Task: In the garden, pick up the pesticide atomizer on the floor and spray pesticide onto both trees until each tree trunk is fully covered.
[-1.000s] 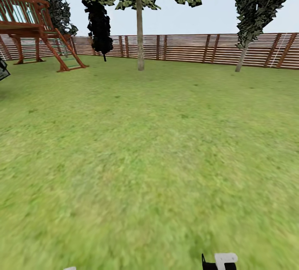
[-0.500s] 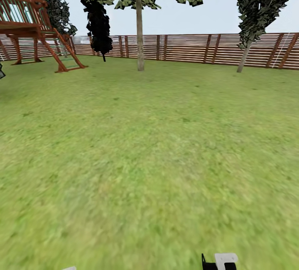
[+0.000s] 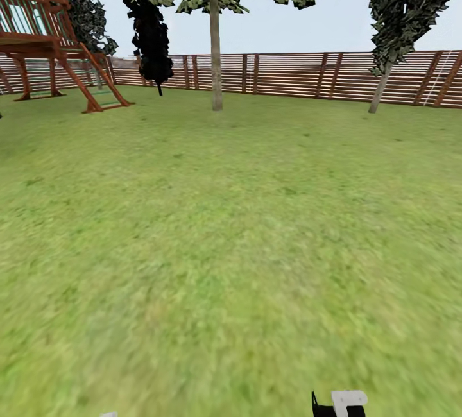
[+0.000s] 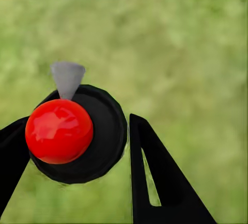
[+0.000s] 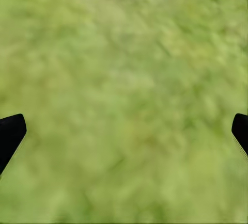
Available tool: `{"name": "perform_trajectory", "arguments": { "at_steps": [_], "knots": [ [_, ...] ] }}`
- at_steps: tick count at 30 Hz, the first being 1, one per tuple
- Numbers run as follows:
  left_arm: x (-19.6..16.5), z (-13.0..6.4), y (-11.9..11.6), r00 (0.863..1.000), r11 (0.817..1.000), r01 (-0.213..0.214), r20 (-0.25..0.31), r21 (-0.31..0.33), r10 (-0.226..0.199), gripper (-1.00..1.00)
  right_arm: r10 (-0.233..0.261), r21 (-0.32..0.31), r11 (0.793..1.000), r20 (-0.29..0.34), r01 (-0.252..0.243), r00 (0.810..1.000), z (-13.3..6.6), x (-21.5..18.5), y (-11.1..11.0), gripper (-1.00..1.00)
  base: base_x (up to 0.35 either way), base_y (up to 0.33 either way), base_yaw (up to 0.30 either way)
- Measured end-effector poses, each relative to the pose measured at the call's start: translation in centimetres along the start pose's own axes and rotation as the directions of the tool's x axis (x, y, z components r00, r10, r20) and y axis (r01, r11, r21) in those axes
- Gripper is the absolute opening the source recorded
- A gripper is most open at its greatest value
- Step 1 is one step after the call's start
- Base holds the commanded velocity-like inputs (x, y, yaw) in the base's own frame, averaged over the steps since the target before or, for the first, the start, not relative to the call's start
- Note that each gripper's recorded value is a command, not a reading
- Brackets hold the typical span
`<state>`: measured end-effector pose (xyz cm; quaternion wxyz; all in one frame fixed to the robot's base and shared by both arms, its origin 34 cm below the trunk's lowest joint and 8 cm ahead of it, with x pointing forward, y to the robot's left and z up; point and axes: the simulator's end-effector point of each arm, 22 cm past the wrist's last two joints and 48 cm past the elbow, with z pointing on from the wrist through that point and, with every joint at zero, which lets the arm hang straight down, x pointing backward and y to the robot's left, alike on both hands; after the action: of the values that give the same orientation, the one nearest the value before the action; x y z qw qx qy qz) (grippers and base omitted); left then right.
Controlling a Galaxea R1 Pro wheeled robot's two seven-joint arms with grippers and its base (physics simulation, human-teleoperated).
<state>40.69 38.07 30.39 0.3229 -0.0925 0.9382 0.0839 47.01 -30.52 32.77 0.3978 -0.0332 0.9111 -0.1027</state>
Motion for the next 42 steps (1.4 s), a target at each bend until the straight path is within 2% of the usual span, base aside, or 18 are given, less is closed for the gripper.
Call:
{"name": "perform_trajectory", "arguments": {
  "at_steps": [42],
  "knots": [
    [-0.01, 0.0, 0.05, 1.0, 1.0, 0.0, 0.0, -0.001, 0.0, -1.0, 0.0, 0.0, 1.0, 0.0, 0.0, 1.0, 0.02, -0.03, 0.0, 1.0, 0.339, 0.0, 0.0]
  ]
}}
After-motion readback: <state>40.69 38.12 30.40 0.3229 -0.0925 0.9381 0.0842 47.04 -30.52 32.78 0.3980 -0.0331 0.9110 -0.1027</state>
